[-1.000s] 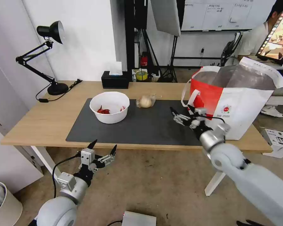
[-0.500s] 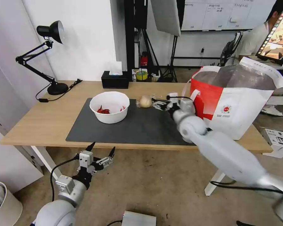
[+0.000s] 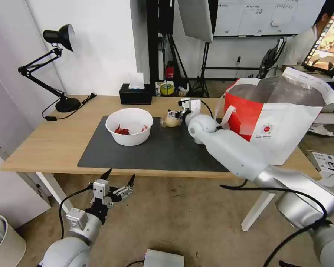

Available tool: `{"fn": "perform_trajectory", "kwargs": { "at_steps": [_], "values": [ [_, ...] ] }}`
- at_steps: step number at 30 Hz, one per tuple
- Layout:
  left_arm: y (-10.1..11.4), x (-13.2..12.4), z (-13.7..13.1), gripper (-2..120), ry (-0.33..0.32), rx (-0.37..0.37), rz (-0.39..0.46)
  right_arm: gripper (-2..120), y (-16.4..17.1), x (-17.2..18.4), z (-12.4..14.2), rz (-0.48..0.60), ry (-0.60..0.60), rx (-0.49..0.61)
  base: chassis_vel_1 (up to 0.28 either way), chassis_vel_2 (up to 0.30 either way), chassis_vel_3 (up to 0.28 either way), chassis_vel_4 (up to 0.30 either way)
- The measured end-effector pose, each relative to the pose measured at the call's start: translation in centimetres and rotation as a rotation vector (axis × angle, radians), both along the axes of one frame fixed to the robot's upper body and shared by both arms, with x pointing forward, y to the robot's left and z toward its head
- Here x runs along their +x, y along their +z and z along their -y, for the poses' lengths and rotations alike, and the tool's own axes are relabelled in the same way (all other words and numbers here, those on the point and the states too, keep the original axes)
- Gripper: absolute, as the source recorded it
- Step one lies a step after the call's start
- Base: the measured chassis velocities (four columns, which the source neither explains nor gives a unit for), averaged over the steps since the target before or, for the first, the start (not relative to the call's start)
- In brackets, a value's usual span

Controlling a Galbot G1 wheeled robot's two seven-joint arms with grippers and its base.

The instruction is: Pick up the trash from the table and place it into the takeout bag.

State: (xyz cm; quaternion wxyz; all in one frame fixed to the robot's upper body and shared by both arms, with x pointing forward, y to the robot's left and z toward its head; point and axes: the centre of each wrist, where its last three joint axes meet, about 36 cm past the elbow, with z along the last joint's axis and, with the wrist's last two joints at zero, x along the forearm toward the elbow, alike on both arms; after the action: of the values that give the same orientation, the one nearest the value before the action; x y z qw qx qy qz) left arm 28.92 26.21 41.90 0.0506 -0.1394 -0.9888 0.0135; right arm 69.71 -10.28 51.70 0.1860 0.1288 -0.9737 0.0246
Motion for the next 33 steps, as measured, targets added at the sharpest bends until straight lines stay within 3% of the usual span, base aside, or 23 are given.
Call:
{"fn": "perform_trajectory", "kwargs": {
  "at_steps": [10,24,33],
  "values": [
    [-0.2,0.0,0.0,100,0.005,-0.002,0.000,100,-2.5,2.1,-2.0,-0.066,0.008,-0.081,0.000,0.000,0.000,0.000],
    [-1.1,-0.2,-0.2,100,0.016,0.016,0.001,99,-5.1,2.0,-3.7,-0.097,-0.004,-0.132,0.000,0.000,0.000,0.000],
    [-1.3,-0.7,0.3,100,0.021,-0.003,0.004,68,-5.6,1.7,-2.6,-0.107,-0.046,-0.137,0.000,0.000,0.000,0.000]
  ]
}}
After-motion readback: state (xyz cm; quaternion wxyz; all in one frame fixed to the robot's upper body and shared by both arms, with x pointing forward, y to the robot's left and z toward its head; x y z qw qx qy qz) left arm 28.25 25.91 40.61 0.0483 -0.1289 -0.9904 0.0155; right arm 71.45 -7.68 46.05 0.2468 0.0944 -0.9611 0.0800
